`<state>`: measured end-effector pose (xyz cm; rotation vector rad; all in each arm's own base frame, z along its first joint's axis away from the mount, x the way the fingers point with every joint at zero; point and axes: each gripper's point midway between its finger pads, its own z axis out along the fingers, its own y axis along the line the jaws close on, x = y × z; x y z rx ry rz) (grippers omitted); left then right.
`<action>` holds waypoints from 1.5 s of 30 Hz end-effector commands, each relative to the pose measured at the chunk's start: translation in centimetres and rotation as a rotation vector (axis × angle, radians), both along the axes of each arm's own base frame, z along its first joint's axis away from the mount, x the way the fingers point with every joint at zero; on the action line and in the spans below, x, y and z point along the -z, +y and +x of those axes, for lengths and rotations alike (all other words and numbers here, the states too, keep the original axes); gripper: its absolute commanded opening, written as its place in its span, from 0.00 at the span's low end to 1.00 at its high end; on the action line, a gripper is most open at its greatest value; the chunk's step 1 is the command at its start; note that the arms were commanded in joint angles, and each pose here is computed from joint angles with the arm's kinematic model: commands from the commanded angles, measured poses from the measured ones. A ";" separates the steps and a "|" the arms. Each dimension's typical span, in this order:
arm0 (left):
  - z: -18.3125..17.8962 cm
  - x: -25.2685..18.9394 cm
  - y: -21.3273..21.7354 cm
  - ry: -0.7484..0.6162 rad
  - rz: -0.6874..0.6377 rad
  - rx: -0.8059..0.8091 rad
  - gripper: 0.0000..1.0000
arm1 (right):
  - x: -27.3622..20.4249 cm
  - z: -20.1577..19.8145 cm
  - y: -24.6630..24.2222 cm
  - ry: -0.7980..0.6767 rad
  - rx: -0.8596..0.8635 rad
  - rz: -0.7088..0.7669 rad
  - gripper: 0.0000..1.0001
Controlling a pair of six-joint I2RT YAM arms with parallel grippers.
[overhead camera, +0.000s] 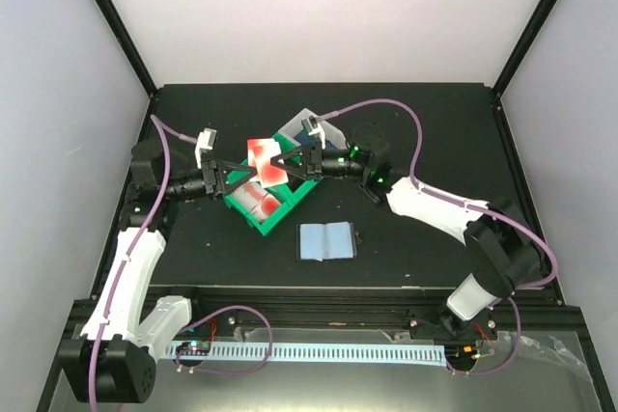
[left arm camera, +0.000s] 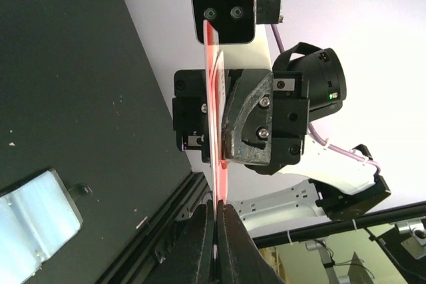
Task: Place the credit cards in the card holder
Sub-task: Pick up the credit card from the storage box, then insert the credit card into the card holder.
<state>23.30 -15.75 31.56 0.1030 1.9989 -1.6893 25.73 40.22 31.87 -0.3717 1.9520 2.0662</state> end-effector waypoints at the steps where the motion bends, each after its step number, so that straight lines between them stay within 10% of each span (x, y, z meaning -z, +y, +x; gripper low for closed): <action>1: 0.9 -2.0 1.5 -0.095 0.029 -0.086 0.02 | 0.7 3.0 -4.0 -0.002 0.135 0.000 0.01; 24: 0.8 -0.7 2.1 -0.127 0.076 -0.122 0.02 | 5.3 2.1 -10.7 -0.080 0.217 -0.205 0.01; 36: -1.9 7.9 -2.8 -0.075 0.324 -0.046 0.02 | 14.7 0.4 -19.7 0.012 0.616 -0.630 0.01; 45: -4.9 14.9 -5.9 0.026 0.459 0.013 0.02 | 18.7 -1.7 -22.4 0.074 0.714 -0.673 0.01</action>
